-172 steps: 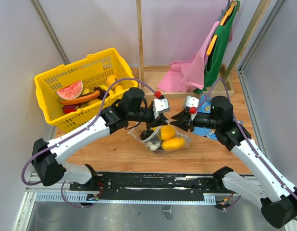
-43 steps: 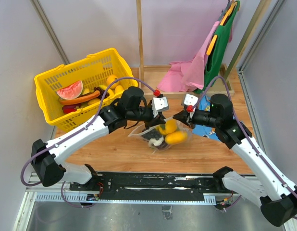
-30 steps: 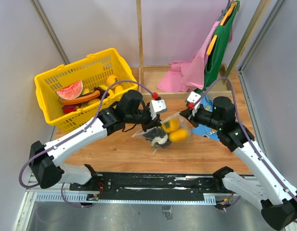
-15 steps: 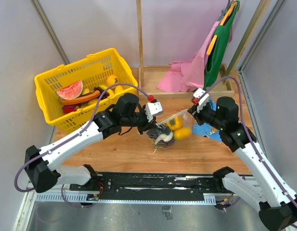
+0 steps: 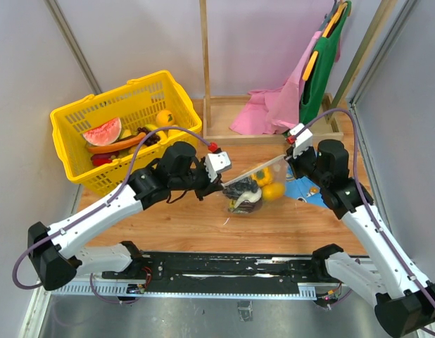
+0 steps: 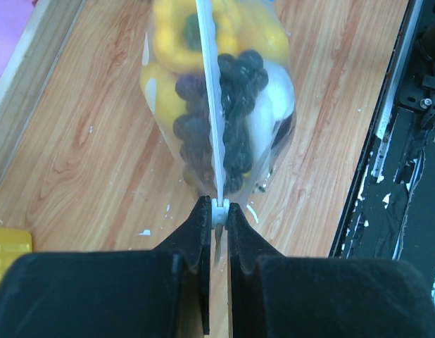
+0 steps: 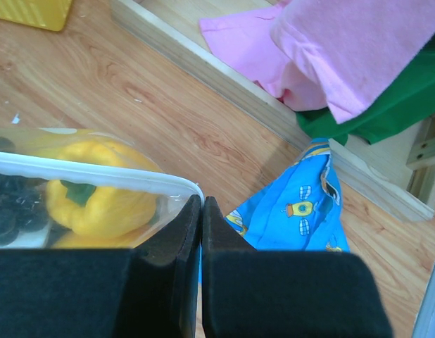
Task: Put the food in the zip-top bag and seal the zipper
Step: Zip the zipper food storage bag at the center of the board, then place the zipper food storage bag at the center of the board.
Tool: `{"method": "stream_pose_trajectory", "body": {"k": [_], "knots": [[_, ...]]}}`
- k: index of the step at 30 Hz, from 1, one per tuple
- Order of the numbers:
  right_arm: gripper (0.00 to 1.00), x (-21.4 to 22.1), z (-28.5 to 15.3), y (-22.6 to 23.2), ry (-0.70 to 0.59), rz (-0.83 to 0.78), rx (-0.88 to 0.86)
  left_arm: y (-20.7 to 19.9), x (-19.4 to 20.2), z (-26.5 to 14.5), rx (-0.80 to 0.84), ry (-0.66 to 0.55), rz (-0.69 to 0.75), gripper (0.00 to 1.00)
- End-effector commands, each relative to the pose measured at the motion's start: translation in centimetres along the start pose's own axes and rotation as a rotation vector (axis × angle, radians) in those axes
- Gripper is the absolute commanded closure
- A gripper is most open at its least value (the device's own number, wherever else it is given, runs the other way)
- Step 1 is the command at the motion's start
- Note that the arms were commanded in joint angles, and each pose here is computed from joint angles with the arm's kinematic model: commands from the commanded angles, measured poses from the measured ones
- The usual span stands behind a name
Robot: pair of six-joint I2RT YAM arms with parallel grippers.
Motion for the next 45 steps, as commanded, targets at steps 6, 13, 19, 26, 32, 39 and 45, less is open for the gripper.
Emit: {"method": "stream_pose_trajectory", "body": {"k": [6,13,19,26,32,39,45], "knots": [[0.99,0.3,0.9,-3.1,-0.021,0.059,0.254,-0.8,1.5,-2.3,-0.055,0.050,-0.053,1.00],[0.99,0.7,2.6,-3.1,-0.010,0.088,0.223,-0.6,2.4,-2.3,-0.113,0.085,-0.093,1.00],[0.99,1.5,5.2,-2.1,0.012,0.164,0.109,0.9,3.3,0.1,-0.210,0.156,-0.206,1.00],[0.99,2.7,8.4,-1.5,0.066,0.245,0.053,3.6,5.6,2.6,-0.368,0.233,-0.362,1.00],[0.97,3.1,11.5,-0.9,0.146,0.303,-0.010,5.1,8.6,3.4,-0.448,0.312,-0.475,1.00],[0.94,5.1,14.8,-0.5,0.302,0.372,0.000,5.5,11.7,4.7,-0.456,0.418,-0.570,1.00],[0.86,6.5,14.3,-0.4,0.379,0.407,0.054,5.2,11.9,5.1,-0.425,0.423,-0.601,0.98]]}}
Point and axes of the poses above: each gripper's point midway between its finger pads, its own z axis out along the fingers, its own y axis along the line the jaws close on, x = y × z, the point moved 9 cm from there along -z, back along the fingers, and after that the axes turned 6 degrees about z, right-handed, at the moved point
